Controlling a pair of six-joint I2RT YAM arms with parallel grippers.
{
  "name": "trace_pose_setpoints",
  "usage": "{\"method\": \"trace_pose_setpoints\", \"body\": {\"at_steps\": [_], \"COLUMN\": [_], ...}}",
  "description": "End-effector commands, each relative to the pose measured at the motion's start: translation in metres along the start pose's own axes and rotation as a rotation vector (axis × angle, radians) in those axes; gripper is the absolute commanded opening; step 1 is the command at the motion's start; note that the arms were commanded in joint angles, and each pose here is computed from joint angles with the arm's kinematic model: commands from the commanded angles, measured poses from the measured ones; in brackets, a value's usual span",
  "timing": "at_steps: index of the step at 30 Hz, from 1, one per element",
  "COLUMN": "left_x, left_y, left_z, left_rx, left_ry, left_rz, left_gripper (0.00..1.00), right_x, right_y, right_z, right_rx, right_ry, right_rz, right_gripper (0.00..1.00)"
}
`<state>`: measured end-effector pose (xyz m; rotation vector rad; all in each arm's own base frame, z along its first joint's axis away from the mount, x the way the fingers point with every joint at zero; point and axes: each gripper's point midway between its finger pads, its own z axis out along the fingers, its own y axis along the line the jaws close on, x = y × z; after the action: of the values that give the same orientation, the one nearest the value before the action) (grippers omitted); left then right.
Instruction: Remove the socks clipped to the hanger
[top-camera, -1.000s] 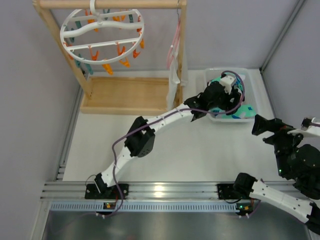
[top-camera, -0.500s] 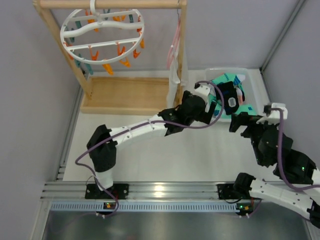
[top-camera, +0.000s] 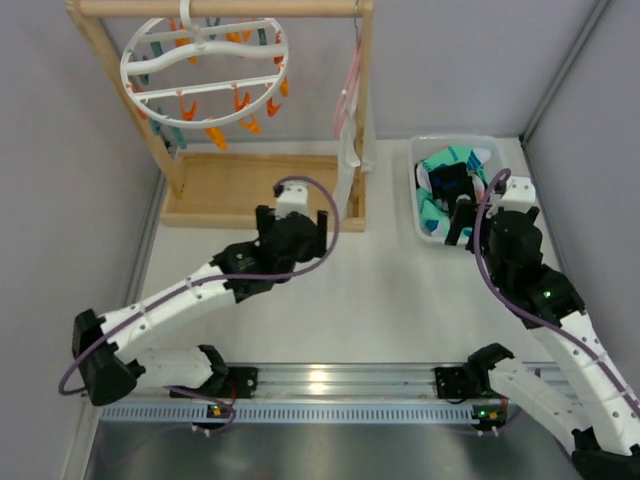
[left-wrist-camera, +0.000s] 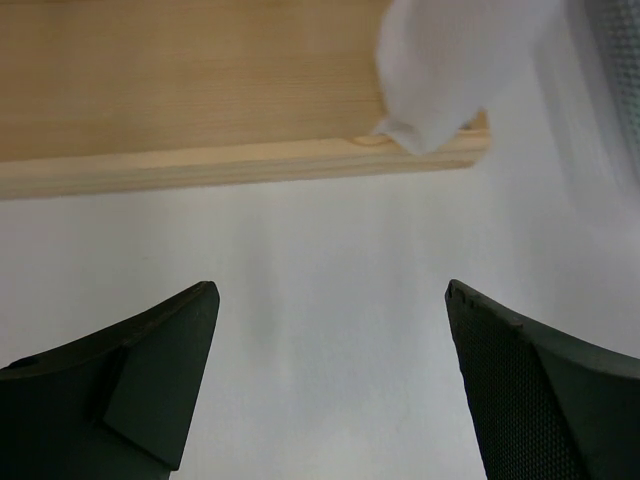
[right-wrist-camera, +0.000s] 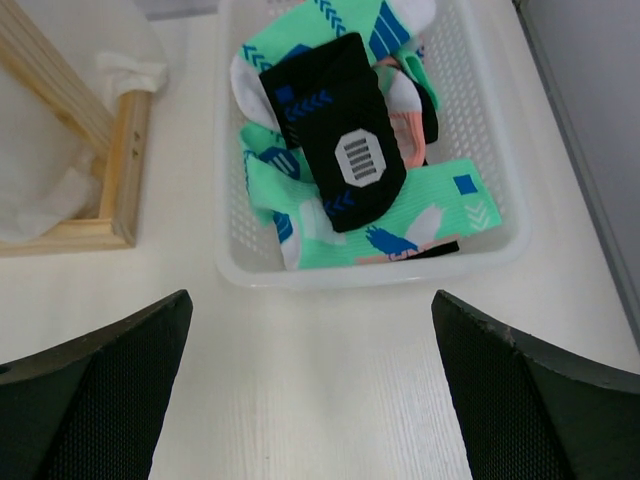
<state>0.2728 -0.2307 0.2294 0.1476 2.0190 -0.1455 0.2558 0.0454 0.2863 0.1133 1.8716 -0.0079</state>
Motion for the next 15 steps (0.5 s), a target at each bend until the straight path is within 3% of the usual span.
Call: {"method": "trace_pose_setpoints", "body": {"at_steps": [1,3,7,15], "left_x": [-0.002,-0.004,-0.017,-0.026], "left_y": [0.09,0.132,0.168,0.189], "left_z": [-0.014,-0.028,-0.084,-0.14], "left_rx": [-0.208,-0.296,-0.295,-0.24], "left_ry": [0.025,0.02,-0.064,-0.134], "left_rz": [-0.099,-0.149,-0.199,-0.175], "left_gripper": [0.98,0.98,0.99,0.99], "right_x": [0.005,0.006,0.004,0.003], "right_y": [0.007,-0.004,-0.017,-0.034], "right_z": [0.009,0.005,-0.012,-0.056], "right_rx": [-0.095,-0.058,-0.038,-0.047], "right_ry": [0.015,0.009,-0.004,0.0], "right_rz": [0.023,0.015,-0.005,-0.014], "right_gripper": [0.99,0.99,1.0,0.99]}}
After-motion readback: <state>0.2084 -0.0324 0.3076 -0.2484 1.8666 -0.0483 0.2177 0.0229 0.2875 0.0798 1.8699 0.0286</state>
